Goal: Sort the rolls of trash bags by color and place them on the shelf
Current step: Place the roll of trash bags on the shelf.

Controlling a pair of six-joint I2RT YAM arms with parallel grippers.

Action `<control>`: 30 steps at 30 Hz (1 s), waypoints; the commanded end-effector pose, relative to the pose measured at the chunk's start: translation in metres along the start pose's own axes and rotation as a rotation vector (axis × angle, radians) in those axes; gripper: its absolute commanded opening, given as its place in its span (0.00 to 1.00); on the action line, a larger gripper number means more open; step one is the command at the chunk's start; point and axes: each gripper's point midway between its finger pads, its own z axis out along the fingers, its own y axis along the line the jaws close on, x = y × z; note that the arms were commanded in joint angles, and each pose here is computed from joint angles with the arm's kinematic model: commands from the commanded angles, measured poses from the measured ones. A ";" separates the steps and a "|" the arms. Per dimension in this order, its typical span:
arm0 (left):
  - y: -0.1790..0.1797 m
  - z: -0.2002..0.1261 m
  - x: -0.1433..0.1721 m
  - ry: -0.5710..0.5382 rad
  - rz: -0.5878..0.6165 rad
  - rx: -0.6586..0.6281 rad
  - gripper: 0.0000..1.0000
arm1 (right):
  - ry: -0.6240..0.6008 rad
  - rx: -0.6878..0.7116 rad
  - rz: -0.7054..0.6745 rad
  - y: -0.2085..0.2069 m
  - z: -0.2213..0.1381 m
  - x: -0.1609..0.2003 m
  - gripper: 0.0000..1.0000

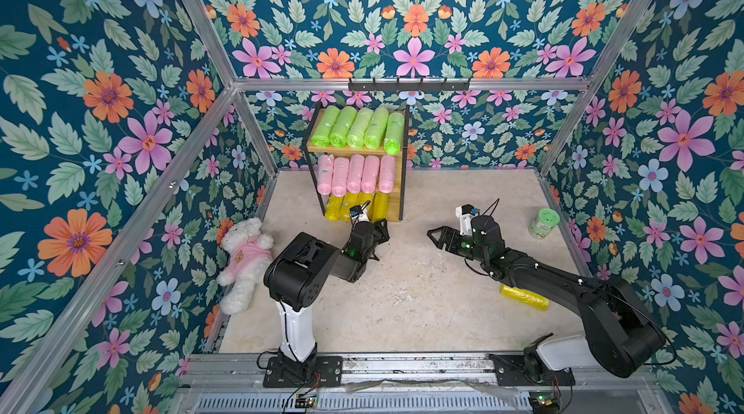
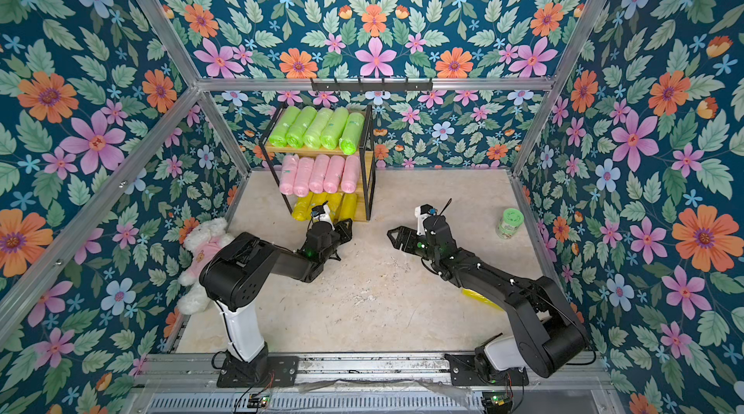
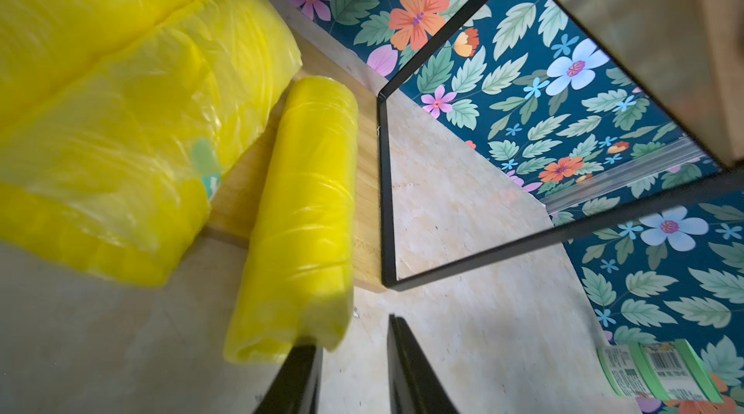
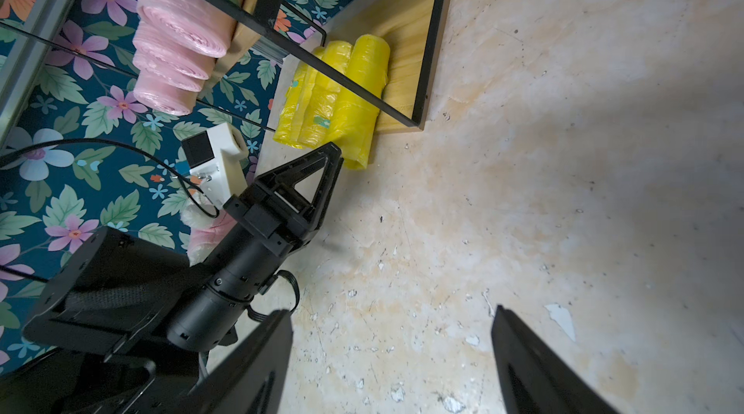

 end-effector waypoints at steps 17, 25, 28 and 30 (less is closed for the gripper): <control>-0.008 0.005 -0.028 -0.075 -0.022 0.036 0.44 | -0.011 0.000 -0.008 0.001 -0.004 -0.001 0.82; -0.014 -0.033 -0.020 -0.019 -0.024 0.082 0.51 | -0.029 0.048 -0.040 -0.003 -0.008 -0.007 0.82; -0.018 -0.045 -0.018 0.017 0.017 0.094 0.52 | -0.039 0.104 -0.073 -0.008 -0.015 -0.011 0.83; -0.025 -0.051 -0.013 0.064 0.053 0.111 0.53 | -0.032 0.188 -0.083 -0.020 -0.023 -0.012 0.83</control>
